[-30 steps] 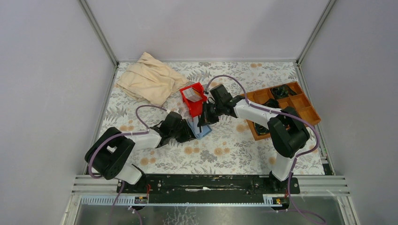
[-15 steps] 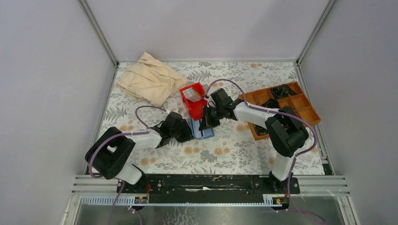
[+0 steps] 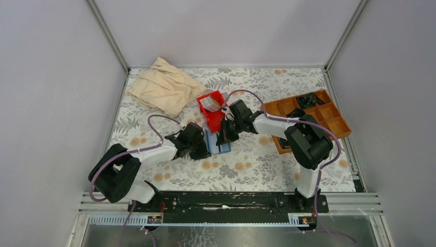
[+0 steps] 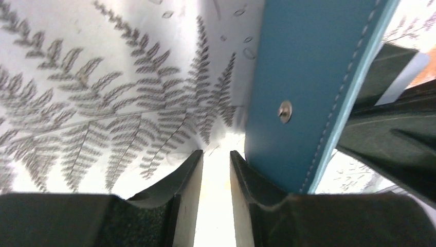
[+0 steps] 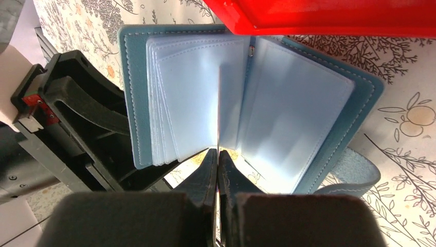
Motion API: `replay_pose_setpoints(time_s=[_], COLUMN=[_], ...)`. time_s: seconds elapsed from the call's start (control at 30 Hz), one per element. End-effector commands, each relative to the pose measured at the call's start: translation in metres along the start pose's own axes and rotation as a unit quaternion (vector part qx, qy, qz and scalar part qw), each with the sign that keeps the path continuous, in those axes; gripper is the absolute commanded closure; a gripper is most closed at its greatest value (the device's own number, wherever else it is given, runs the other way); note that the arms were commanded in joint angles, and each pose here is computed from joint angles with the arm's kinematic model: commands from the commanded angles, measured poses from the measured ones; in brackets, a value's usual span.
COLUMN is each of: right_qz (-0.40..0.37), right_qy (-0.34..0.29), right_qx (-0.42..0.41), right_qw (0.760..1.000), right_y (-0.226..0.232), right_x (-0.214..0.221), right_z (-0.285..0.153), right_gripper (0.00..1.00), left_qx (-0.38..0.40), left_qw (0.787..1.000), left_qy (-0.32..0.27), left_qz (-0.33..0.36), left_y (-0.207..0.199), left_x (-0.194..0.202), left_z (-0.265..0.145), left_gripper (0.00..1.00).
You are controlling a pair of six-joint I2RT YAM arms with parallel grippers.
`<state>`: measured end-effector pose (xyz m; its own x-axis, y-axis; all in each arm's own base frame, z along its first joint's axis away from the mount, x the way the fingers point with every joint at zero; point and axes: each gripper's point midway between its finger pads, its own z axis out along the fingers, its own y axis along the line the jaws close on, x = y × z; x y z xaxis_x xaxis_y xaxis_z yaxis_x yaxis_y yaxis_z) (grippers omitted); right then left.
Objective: Put the credit cards into the card holder
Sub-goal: Open the card holder at the center of the board.
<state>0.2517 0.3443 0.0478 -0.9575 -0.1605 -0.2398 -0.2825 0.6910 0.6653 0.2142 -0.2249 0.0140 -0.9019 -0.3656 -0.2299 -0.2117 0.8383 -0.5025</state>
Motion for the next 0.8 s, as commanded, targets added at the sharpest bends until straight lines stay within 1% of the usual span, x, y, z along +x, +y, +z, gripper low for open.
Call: replay_pose_setpoints(time_s=[0.0,0.2,0.37,0.6,0.7,0.77], right_qz=[-0.024,-0.031,-0.033,-0.036,-0.037,-0.037], right_qy=[-0.011,-0.015,-0.014,-0.013,-0.014,-0.014], right_qx=[-0.013,-0.01,-0.005,0.009,0.013,0.015], right_qw=[1.0,0.999,0.999,0.999,0.999,0.999], right_y=[0.011,0.013,0.01,0.005,0.004,0.004], right_x=[-0.003,-0.004,-0.003,-0.002,-0.002,-0.003], right_z=[0.002,0.002,0.005,0.008,0.009,0.01], right_gripper=[1.0,1.0,1.0,1.0,1.0,1.0], left_qx=[-0.173,-0.18,-0.158,-0.083,-0.034,-0.015], left_qw=[0.982,0.981,0.986,0.995,0.997,0.996], left_qy=[0.071,0.07,0.037,-0.027,-0.048,-0.055], left_qz=[0.019,0.027,0.027,0.039,0.056,0.061], left_y=[0.076,0.06,0.033,-0.031,-0.06,-0.072], left_x=[0.04,0.037,0.017,-0.025,-0.038,-0.044], left_z=[-0.023,-0.043,-0.065,-0.089,-0.095,-0.095], left_gripper=[0.65,0.64,0.63,0.6,0.6,0.61])
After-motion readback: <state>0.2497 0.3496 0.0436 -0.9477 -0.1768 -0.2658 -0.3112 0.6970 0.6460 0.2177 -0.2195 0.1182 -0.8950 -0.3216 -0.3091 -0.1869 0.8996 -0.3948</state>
